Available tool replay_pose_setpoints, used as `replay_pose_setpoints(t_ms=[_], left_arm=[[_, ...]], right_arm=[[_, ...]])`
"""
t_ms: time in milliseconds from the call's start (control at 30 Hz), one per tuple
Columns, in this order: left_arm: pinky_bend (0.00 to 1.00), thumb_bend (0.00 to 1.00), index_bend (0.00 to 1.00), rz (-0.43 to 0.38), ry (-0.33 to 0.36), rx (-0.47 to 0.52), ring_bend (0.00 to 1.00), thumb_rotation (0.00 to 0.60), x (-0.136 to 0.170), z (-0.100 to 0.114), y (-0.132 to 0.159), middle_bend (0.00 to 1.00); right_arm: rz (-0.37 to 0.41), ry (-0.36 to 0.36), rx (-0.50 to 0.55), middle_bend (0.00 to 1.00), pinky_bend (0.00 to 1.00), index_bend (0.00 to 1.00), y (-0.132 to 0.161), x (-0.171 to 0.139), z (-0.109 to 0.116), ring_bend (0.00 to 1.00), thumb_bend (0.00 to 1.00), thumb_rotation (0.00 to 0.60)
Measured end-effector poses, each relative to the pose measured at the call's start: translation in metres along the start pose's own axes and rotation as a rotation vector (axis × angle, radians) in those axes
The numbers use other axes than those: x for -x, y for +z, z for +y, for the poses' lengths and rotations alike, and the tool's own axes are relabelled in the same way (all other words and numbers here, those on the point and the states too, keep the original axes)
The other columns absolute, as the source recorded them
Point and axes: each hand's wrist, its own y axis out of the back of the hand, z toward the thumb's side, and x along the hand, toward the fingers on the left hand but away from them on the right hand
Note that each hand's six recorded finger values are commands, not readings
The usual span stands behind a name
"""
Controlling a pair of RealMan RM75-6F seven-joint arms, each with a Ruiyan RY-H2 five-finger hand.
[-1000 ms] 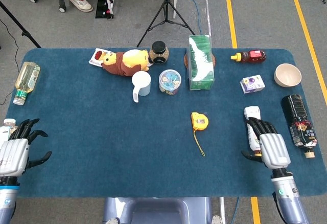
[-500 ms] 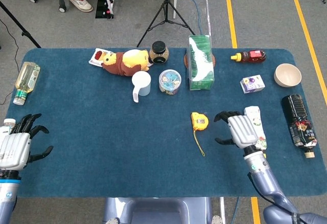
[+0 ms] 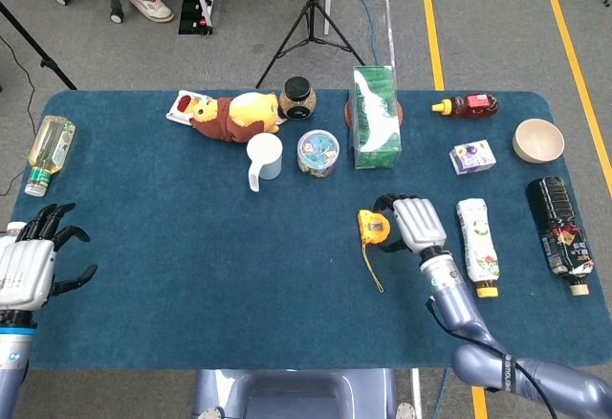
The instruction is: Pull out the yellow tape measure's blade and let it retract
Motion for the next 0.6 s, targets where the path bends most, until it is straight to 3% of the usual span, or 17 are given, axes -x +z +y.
replay_pose_setpoints(t_ms=[600], left_arm=[[0.18,0.19,0.43,0.011,-0.001,-0.006,0.08,0.6,-0.001,0.003,-0.006,0.15]], right_arm=[[-0.077,0.031,-0.059,0.36,0.38,0.35,0.028,0.044,-0.029,0.38,0.06,0.596]])
